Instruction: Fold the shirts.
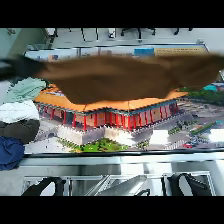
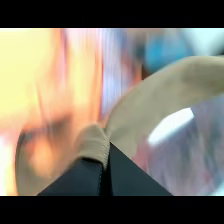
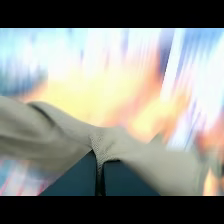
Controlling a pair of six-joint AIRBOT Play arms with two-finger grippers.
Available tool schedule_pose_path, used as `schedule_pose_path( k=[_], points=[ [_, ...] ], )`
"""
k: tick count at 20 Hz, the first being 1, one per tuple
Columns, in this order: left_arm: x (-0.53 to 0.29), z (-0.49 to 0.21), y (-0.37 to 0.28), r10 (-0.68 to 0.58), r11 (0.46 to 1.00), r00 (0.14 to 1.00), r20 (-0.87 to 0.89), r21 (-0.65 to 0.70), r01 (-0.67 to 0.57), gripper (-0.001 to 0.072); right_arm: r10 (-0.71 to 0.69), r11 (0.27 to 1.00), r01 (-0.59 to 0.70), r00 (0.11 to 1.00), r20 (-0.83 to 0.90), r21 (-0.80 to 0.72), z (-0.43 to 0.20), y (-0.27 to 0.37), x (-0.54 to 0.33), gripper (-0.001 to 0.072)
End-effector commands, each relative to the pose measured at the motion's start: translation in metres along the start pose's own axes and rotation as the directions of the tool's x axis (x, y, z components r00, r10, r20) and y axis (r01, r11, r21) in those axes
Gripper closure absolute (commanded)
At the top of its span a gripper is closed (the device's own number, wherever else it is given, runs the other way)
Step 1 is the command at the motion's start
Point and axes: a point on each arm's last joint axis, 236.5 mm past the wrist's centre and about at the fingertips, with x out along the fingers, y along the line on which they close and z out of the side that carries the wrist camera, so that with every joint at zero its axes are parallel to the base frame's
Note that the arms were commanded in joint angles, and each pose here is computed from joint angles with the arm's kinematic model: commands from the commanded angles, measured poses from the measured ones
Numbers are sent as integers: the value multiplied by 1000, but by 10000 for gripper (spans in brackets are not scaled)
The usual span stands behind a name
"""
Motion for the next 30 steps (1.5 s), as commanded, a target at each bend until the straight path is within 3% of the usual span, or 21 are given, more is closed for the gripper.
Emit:
schedule_pose_path(
  k=[1,5,7,11,13,17,21,24,27,30],
  points=[
    [-163,77,-134,57,955,860,508,225,-196,692,-52,930,183,924,379,-318,114,96,-119,690],
    [-242,70,-179,130,896,755,643,251,-367,692,-11,871,265,852,523,-413,145,143,-168,690],
    [-224,60,-157,193,900,805,561,225,-373,692,-27,885,242,880,475,-397,136,129,-152,690],
    [-121,27,-80,199,966,955,220,118,-228,692,-59,950,149,950,308,-275,97,67,-89,690],
    [-54,-3,-35,168,982,985,46,78,-172,692,-52,983,81,984,171,-165,51,24,-40,690],
    [97,-104,48,107,993,962,-252,-28,-118,692,-70,991,82,990,-123,102,-96,-77,58,690],
    [193,-229,152,153,956,852,-500,-145,-256,692,-87,923,223,915,-394,315,-275,-156,141,690],
    [226,-285,227,174,905,797,-578,-225,-360,691,-26,866,296,832,-555,404,-366,-193,188,690],
    [251,-292,267,177,890,793,-583,-250,-382,692,17,822,328,803,-595,466,-396,-227,232,690],
    [278,-268,287,197,891,820,-537,-250,-379,692,-1,822,311,838,-545,477,-365,-256,271,690]
  ],
)
